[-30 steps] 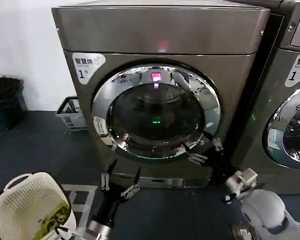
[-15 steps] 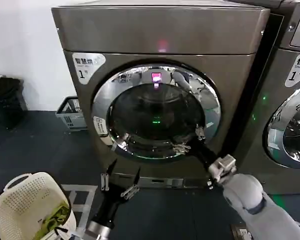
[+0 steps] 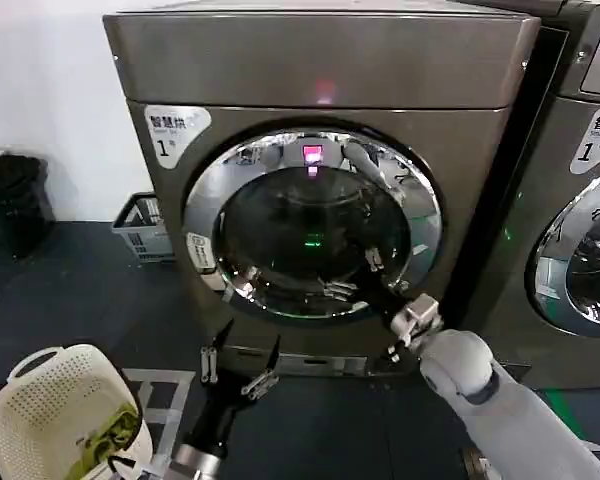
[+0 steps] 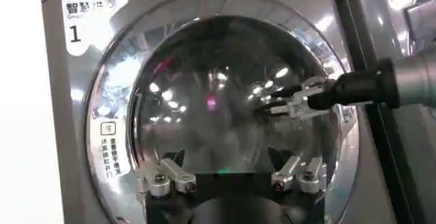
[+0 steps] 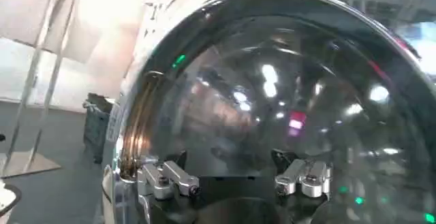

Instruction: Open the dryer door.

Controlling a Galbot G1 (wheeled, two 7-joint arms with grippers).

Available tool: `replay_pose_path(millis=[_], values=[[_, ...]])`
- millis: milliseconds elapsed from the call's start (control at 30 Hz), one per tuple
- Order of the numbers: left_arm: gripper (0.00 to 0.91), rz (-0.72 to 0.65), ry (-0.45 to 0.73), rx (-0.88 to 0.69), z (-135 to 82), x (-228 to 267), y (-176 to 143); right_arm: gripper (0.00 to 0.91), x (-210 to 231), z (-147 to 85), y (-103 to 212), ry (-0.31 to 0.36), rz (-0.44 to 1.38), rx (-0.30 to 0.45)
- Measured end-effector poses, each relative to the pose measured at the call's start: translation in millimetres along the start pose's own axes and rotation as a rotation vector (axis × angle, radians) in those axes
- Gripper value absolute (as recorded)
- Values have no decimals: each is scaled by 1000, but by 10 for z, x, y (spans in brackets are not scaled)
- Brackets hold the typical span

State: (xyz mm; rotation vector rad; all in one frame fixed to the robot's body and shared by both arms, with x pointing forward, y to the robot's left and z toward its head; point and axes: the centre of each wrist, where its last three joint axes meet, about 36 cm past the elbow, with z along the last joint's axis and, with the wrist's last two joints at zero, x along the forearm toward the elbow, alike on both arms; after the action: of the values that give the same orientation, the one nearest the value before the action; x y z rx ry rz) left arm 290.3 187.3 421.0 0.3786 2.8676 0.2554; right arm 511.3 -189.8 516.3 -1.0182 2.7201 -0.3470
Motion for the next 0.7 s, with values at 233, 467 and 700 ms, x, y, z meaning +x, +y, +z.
replay_pose_path(millis=[233,467,700], values=[[907,0,2,-1,10,8,-7,907,-153,-17,114,-5,-3,-10],[907,0,5,-2,29,7,-13,907,-275,-95,288,-6,11,-21],[907,0,4,-2,36,1,-13,907,-377,-165,497,16,30,-29]])
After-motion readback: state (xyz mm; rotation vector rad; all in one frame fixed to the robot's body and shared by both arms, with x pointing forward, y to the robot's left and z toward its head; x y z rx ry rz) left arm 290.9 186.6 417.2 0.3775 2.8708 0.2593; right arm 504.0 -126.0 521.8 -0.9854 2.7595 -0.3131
